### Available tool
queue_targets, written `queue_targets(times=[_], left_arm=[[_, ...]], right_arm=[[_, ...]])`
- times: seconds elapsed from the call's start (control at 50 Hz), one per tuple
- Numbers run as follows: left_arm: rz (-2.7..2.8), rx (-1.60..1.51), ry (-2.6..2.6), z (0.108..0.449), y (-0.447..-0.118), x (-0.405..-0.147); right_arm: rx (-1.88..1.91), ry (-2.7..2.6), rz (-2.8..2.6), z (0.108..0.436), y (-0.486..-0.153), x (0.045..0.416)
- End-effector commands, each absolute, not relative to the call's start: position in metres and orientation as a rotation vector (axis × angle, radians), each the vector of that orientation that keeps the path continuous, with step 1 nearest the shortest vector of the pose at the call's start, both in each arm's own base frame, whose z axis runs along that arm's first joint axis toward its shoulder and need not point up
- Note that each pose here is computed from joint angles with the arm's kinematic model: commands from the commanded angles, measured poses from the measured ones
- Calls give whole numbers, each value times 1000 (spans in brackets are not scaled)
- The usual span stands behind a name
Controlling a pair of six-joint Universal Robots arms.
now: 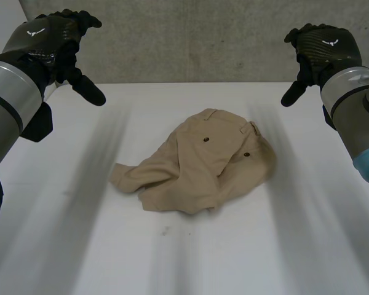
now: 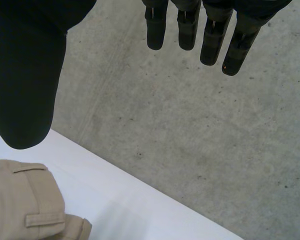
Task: Fold the shorts.
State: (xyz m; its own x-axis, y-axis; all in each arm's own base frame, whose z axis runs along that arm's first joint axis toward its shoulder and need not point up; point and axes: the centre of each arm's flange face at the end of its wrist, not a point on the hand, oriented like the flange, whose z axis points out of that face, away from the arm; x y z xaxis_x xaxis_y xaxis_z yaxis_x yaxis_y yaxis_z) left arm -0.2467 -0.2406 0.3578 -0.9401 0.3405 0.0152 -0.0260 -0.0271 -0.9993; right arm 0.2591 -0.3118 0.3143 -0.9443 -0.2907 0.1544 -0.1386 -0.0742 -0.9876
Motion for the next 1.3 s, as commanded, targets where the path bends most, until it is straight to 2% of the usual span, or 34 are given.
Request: queue_targets(times=[0.02, 0.18, 0.28, 0.36, 0.46, 0.56, 0.68, 0.74, 0.86, 0.98, 1.08, 1.12, 1.3], left_arm=[[2031, -353, -2021, 356, -241, -248], [2001, -379, -2064, 348, -243, -249], [1959, -420, -2128, 332, -251, -253], [1913, -494, -2213, 307, -262, -258], [1786, -575, -2360, 257, -277, -266], [1660, -600, -2468, 213, -283, -271], [1623, -608, -2570, 170, -286, -277], [1640, -601, -2605, 150, -290, -282], [1661, -609, -2598, 140, -298, -288], [1720, -598, -2537, 152, -302, -296], [1807, -571, -2457, 174, -302, -300], [1852, -550, -2414, 192, -300, -298], [1889, -541, -2358, 218, -285, -292]], right_arm=[[-488, 2063, -2169, 313, -313, 258], [-564, 2028, -2155, 313, -313, 261], [-772, 1957, -2065, 308, -304, 273], [-1003, 1964, -1897, 286, -294, 284], [-1222, 2005, -1708, 248, -292, 295], [-1320, 1969, -1735, 228, -311, 305], [-1400, 1913, -1854, 196, -350, 320], [-1471, 1937, -1869, 163, -368, 326], [-1539, 1961, -1844, 138, -373, 327], [-1525, 1971, -1851, 152, -371, 322], [-1530, 1982, -1833, 199, -342, 307], [-1550, 2009, -1779, 217, -319, 297], [-1854, 2176, -1057, 219, -212, 255]])
